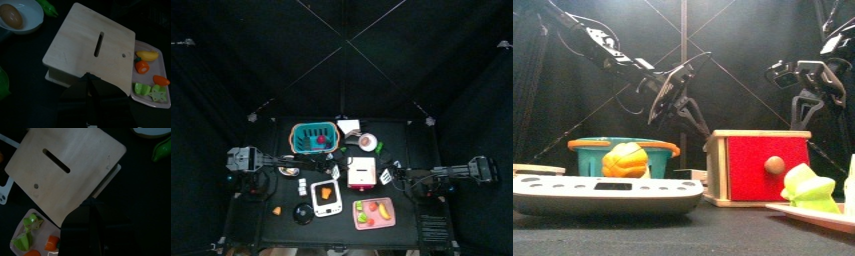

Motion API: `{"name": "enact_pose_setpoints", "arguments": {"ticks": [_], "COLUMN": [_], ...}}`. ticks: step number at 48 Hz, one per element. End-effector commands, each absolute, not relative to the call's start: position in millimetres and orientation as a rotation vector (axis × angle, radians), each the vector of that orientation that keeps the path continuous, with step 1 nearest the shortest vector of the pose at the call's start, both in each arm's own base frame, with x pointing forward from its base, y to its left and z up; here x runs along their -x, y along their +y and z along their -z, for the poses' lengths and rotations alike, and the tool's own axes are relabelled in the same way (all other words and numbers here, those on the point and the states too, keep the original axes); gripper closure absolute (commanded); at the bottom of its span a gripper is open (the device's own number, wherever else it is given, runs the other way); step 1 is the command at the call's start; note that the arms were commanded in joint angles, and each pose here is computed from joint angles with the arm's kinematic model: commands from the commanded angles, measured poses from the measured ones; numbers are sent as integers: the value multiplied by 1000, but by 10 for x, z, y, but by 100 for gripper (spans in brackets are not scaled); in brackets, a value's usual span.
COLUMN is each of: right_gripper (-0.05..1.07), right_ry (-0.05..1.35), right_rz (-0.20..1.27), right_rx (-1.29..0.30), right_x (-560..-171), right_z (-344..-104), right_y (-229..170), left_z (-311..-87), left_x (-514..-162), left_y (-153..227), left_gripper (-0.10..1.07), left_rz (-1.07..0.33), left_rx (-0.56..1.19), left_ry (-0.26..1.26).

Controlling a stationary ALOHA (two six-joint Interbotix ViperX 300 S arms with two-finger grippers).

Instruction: Move drawer to right

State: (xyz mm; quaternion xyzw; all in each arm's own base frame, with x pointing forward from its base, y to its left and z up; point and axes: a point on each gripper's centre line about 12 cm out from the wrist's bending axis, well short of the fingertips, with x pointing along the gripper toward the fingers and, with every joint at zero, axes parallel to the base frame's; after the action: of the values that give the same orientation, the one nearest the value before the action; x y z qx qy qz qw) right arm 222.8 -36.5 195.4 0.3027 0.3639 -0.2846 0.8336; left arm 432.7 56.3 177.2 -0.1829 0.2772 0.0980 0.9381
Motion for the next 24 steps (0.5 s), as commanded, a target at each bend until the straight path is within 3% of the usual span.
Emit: {"name": "enact_pose_setpoints", "arguments": {"ticks": [1,9,24], "right_gripper": [61,61,61], "right_ry": [747,748,767], "right_rz": [589,590,598], "right_rx": [-645,-644,-643], "right_x": [-2245,-2234,-2259], "right_z": [-2017,-2019,-1951], "right_y": [-359,-357,-370], "left_z": [-1926,-1998,-1706], "left_x": [-4360,-4235,-4344], "left_y": [577,578,591], "left_gripper": [54,54,54], "left_rz": [-197,-207,-217], "left_rx": [367,343,357], "left_ry": [529,531,591]}}
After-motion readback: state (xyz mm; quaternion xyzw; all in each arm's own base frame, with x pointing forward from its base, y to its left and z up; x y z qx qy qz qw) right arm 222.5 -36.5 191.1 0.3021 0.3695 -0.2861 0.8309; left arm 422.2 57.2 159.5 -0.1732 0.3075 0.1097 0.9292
